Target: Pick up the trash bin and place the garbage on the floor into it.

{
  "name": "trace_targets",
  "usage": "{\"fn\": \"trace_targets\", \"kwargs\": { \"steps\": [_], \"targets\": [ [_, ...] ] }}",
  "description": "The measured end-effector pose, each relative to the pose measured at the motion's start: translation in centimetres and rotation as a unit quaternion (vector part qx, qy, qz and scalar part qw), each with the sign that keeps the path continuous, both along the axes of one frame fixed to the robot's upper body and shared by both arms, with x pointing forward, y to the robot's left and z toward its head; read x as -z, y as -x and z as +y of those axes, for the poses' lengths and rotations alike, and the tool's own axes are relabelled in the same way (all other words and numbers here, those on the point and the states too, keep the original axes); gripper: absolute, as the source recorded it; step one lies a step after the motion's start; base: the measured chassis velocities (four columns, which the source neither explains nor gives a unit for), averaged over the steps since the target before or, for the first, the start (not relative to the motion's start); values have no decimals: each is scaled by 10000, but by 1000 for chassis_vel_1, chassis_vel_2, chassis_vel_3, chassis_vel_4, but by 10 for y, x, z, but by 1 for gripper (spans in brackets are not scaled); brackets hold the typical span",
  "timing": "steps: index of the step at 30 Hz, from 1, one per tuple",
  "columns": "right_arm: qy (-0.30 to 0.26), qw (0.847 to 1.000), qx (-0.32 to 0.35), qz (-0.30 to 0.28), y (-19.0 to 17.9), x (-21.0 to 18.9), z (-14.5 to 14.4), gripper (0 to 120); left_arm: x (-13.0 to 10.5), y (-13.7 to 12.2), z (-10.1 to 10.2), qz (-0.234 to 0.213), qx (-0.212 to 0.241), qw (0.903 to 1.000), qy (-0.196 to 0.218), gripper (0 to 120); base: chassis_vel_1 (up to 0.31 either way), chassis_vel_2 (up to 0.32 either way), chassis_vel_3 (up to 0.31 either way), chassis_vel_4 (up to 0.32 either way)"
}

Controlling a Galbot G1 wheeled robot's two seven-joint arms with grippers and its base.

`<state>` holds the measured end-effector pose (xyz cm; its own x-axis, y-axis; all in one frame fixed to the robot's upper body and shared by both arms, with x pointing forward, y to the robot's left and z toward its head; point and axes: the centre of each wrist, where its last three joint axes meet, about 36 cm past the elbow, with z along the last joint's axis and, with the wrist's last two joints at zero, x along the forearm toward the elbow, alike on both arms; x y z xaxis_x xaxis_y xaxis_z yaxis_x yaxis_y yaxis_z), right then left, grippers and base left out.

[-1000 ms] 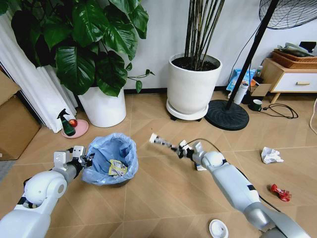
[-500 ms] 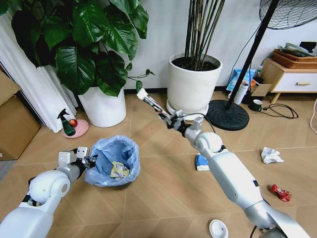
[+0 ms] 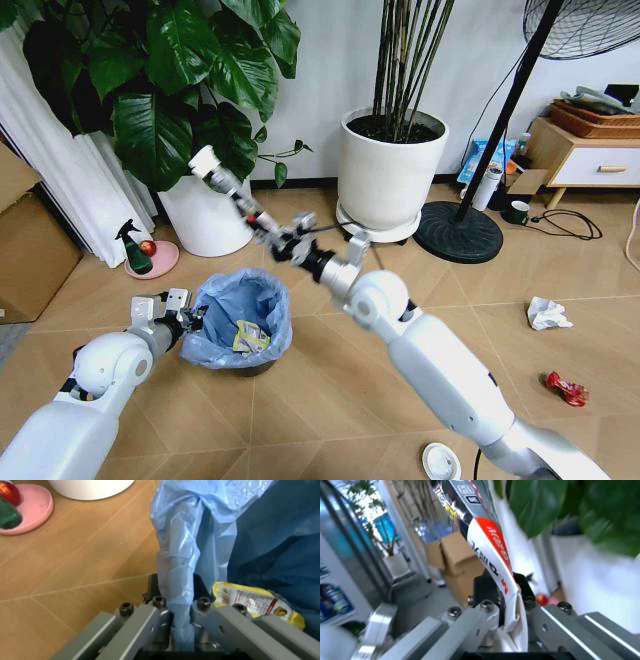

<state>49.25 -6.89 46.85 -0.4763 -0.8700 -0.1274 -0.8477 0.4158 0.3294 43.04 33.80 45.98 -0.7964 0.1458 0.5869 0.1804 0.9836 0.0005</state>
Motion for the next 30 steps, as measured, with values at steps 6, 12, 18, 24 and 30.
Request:
{"fn": "trace_targets", "kwargs": {
  "steps": [6,12,18,24,30],
  "targets": [
    [144,9996,-77,239,8,27,10,0,-2,0,2,-18,-21,10000,-9,0,0,0,0,0],
    [403,9986,-80,334,12,48,8,0,-3,0,3,-42,-34,10000,-9,0,0,0,0,0],
    [618,9975,-75,321,13,60,7,16,-4,0,2,-54,-39,10000,4,0,0,0,0,0],
    [859,9961,-21,177,9,70,7,39,-6,-1,5,-83,-59,9999,-5,0,0,0,0,0],
    [920,9957,-11,141,8,72,5,59,-7,0,5,-90,-58,9999,-2,0,0,0,0,0]
  ]
}}
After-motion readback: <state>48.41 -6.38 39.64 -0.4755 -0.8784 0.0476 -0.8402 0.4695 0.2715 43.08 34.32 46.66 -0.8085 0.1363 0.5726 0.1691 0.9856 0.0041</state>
